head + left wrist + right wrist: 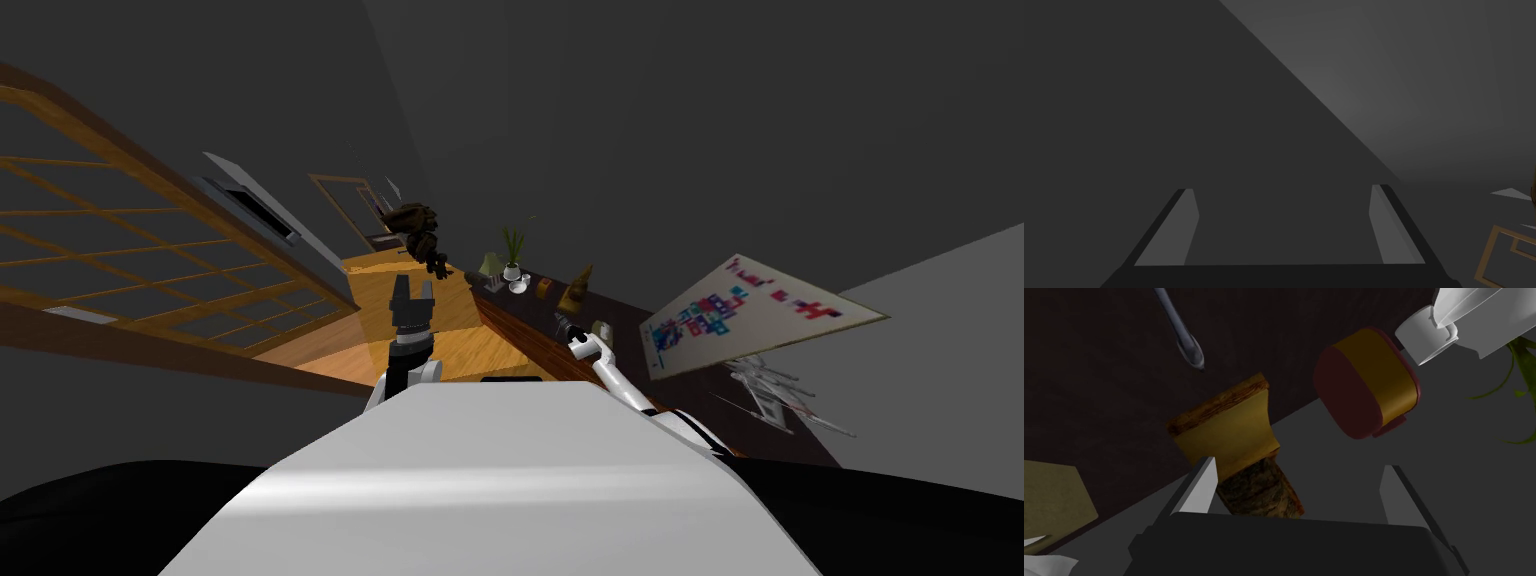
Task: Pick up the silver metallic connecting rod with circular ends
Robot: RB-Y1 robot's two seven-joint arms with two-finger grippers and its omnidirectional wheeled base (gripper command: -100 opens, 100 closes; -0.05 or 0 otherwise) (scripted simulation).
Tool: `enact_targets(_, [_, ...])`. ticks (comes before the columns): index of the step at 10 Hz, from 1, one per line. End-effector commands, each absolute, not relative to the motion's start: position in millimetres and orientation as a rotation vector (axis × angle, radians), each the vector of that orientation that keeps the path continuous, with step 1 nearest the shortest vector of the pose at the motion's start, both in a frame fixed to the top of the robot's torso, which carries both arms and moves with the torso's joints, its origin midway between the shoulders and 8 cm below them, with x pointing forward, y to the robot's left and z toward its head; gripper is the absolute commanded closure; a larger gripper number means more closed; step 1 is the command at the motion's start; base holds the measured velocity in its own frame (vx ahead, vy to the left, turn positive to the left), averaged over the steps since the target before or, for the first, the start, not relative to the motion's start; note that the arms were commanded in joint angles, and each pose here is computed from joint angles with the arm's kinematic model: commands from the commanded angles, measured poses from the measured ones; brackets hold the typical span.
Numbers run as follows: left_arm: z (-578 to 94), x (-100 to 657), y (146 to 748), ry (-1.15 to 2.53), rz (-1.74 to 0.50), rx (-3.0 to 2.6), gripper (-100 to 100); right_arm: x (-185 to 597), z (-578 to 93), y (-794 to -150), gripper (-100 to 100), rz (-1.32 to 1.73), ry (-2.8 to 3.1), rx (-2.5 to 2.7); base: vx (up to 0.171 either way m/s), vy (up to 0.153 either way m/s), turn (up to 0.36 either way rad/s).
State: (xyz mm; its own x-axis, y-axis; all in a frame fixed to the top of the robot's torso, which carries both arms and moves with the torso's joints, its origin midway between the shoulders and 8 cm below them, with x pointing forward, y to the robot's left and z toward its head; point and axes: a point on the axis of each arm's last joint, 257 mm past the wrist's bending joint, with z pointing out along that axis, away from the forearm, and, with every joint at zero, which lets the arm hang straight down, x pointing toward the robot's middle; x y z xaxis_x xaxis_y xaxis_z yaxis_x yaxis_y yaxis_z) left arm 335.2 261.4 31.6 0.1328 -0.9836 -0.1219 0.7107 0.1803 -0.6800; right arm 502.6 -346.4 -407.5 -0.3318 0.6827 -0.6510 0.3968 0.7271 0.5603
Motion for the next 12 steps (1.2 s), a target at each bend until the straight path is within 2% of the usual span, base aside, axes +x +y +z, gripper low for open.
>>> enact_targets(1, [31.6,335.2,261.4,0.631,-1.316,-0.531,0,498.4,-418.3,-353.6,-100,0.339,1.994,0.832,0.028,0.021,0.033])
enact_targets(12, [31.6,335.2,261.4,0.631,-1.316,-0.531,0,435.3,-512.6,-423.9,-100,-0.036,2.284,0.878,0.056,0.031,0.033])
